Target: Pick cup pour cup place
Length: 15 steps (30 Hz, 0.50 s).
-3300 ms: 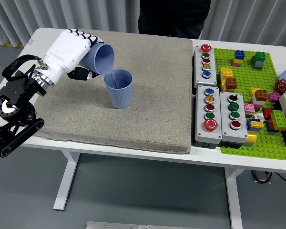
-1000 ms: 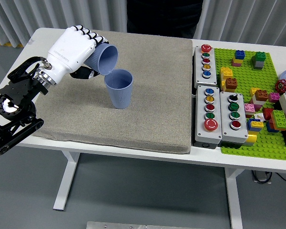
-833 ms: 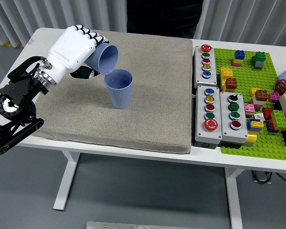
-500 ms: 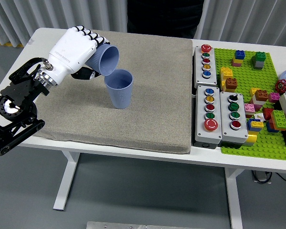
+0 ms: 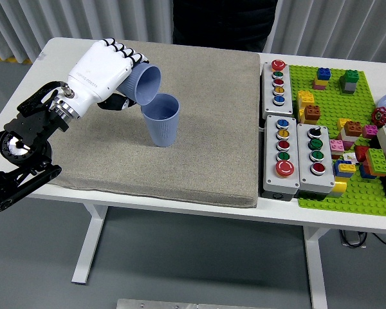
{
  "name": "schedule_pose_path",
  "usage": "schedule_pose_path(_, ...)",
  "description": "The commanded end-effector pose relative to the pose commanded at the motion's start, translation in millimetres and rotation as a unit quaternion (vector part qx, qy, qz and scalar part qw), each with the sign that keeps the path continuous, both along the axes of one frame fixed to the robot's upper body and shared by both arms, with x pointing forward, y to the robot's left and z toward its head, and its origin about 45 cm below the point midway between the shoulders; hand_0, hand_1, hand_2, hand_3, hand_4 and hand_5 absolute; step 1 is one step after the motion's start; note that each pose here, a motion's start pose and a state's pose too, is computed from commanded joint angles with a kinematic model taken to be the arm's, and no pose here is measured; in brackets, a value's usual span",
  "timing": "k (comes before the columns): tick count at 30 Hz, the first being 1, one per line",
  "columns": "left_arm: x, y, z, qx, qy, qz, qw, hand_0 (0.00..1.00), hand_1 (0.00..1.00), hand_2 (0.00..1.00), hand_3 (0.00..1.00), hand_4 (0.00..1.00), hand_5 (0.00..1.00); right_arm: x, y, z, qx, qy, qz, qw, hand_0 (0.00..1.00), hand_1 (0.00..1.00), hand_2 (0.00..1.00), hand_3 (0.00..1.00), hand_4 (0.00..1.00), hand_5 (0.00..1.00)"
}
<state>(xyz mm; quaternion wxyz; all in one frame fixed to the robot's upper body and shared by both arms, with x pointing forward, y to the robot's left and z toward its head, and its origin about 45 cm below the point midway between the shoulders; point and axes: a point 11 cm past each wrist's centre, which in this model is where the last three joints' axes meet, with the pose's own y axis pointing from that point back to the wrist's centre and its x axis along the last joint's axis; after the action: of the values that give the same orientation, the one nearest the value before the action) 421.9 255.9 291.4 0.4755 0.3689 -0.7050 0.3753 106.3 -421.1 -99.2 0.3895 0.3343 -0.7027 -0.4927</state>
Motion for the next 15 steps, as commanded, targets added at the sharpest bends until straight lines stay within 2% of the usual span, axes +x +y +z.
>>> schedule_pose_path(9, 0.4, 4.4, 5.5, -0.017, -0.007, 0.002, 1.000, 0.564, 0.539, 0.553, 0.578, 0.812, 0.140, 0.8, 0.3, 0.1, 0.000, -0.001, -0.001, 1.000, 0.722, 0.687, 0.736, 0.698, 0.323, 0.286)
schedule_pose_path(13, 1.8, 18.2, 11.2, -0.102, 0.004, 0.016, 0.995, 0.563, 0.539, 0.553, 0.579, 0.814, 0.143, 1.0, 0.5, 0.1, 0.001, -0.001, 0.000, 1.000, 0.722, 0.688, 0.736, 0.698, 0.323, 0.287)
schedule_pose_path(15, 1.7, 24.3, 9.2, -0.146, 0.018, 0.021, 0.989, 0.563, 0.539, 0.553, 0.579, 0.814, 0.143, 1.2, 0.3, 0.2, 0.000, -0.001, 0.000, 1.000, 0.722, 0.688, 0.736, 0.698, 0.323, 0.287)
